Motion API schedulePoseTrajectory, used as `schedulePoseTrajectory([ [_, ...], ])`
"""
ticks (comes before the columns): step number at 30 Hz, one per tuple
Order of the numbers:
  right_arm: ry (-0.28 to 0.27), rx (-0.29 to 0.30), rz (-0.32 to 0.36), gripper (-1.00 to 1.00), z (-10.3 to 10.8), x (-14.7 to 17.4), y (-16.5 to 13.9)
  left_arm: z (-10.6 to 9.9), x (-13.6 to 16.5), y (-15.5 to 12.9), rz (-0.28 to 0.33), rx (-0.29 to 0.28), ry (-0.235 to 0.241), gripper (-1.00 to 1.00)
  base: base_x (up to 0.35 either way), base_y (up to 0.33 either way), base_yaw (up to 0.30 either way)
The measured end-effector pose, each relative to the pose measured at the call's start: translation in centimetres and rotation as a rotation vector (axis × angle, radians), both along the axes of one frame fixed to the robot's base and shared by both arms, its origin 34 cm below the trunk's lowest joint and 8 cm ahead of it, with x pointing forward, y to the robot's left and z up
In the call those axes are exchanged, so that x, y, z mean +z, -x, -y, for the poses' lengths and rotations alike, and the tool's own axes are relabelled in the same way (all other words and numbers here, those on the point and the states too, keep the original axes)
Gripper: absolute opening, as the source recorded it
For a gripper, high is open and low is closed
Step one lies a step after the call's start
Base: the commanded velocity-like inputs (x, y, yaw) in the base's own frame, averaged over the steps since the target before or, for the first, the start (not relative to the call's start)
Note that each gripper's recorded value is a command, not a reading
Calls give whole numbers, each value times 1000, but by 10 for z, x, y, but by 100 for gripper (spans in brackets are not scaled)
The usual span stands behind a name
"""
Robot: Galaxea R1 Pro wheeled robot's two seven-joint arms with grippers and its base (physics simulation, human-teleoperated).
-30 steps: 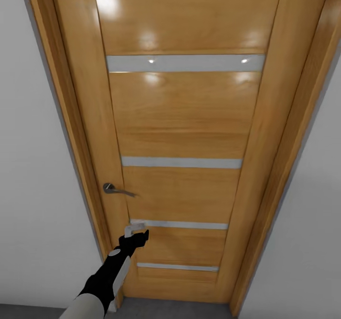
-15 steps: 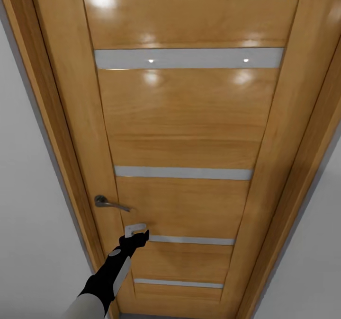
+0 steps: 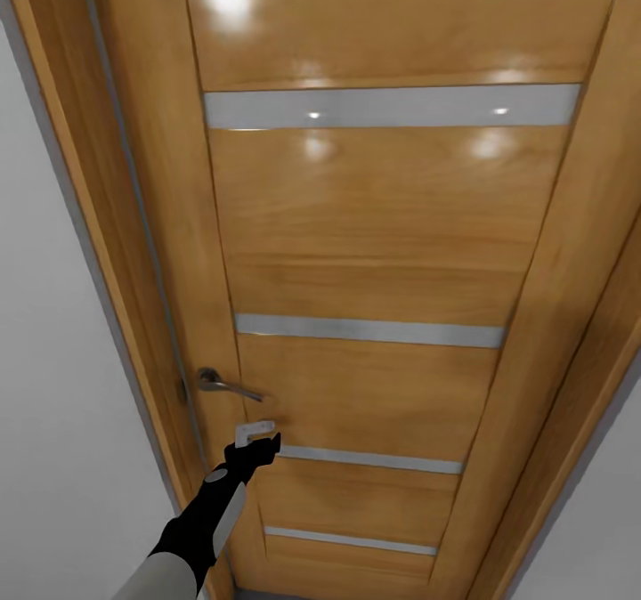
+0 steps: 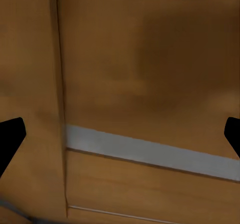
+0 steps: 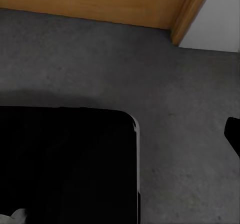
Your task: Move the two storage containers from the living room to the garage. In the garage, place one container on the floor and stack the other container on top of it (either order is fine).
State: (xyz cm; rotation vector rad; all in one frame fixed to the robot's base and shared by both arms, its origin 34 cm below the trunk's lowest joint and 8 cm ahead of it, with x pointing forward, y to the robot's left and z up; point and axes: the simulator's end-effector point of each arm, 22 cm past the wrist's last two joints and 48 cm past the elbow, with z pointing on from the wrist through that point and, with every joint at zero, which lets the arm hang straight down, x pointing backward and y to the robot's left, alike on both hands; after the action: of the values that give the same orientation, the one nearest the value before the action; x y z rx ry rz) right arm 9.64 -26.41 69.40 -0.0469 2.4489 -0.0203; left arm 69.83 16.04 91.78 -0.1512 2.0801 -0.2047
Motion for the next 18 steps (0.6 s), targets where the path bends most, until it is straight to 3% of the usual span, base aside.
schedulePoseTrajectory([
  [18, -1, 1, 2, 100, 0, 0, -1, -2, 1, 0, 2, 3, -5, 100, 4, 2, -64],
])
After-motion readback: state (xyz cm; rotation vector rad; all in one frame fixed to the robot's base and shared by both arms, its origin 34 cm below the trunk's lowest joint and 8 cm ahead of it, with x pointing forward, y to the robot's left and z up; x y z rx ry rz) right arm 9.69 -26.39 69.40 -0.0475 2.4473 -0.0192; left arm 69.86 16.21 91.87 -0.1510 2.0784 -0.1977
